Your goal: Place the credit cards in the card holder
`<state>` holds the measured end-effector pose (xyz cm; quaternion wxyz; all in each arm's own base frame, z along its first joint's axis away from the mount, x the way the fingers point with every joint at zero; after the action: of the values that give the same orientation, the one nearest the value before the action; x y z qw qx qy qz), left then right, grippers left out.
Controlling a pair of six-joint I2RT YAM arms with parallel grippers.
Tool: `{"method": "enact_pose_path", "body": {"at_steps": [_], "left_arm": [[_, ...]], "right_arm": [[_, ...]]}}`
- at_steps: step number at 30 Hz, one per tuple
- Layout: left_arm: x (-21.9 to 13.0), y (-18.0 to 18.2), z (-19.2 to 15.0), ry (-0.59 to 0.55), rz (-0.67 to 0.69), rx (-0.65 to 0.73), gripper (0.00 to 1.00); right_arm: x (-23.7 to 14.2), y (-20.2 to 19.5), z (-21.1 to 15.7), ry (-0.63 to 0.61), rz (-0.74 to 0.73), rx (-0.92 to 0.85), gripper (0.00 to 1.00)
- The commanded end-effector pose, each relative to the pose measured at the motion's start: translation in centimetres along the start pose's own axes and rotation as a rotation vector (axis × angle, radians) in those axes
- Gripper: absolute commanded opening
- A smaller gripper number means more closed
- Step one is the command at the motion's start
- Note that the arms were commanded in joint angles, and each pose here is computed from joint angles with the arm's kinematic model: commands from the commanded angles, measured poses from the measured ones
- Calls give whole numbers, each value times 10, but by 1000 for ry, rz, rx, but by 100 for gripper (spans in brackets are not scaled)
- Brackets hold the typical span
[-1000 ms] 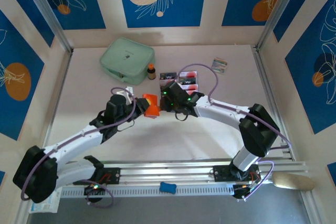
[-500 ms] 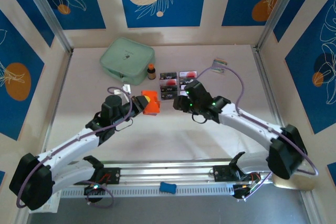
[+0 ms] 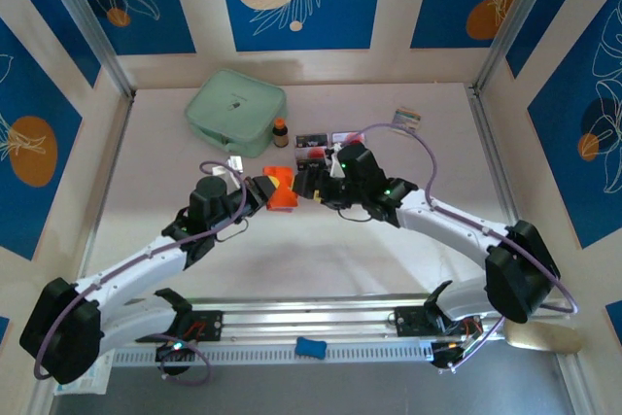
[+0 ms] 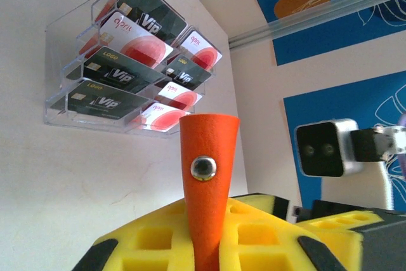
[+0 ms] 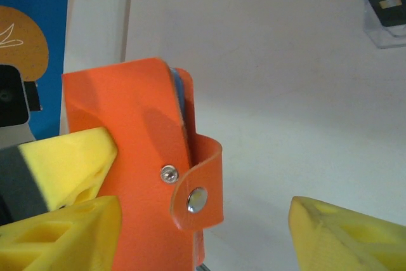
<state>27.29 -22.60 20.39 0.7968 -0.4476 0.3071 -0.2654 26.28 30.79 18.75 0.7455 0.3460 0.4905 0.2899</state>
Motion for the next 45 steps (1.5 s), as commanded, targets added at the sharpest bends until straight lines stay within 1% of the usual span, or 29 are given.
{"method": "enact_pose_path", "body": {"at_steps": [1,7,10,18,21,28,39,45], "left_arm": [[2,-18,5,-23,-75,-19,0],[6,-20,7,-50,-120,-74,0],[9,-22,8,-63,-150,-100,0],[10,-41,14,-86,-212,-111,0],[9,-50,18,-103,-245,-119,0],[4,-71,26,-134,-341,-152,0],[6,-80,27,-147,-407,-191,0],[8,-86,28,-153,-457,-210,0]], "right_arm": [[2,15,10,-11,92,12,67],[-2,-8,25,-38,151,96,48],[-4,-14,28,-44,174,128,42],[-1,-16,28,-35,206,153,37],[-3,-16,29,-33,243,180,37],[-15,4,29,-19,350,203,37],[-30,25,27,-13,468,246,37],[-34,37,25,16,521,252,37]]}}
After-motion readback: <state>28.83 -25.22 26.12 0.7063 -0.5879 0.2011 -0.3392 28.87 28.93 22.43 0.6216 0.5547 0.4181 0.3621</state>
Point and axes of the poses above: each hand's point on the last joint's axis, 136 mm out from that joint toward the fingers, its own x axis out along the fingers, its own y axis along the line the jaws close on, z = x × y, the point moved 1 cm from there along -x, back along the fingers, and after that the axes turned 3 degrees about x, right-handed, at the moved point
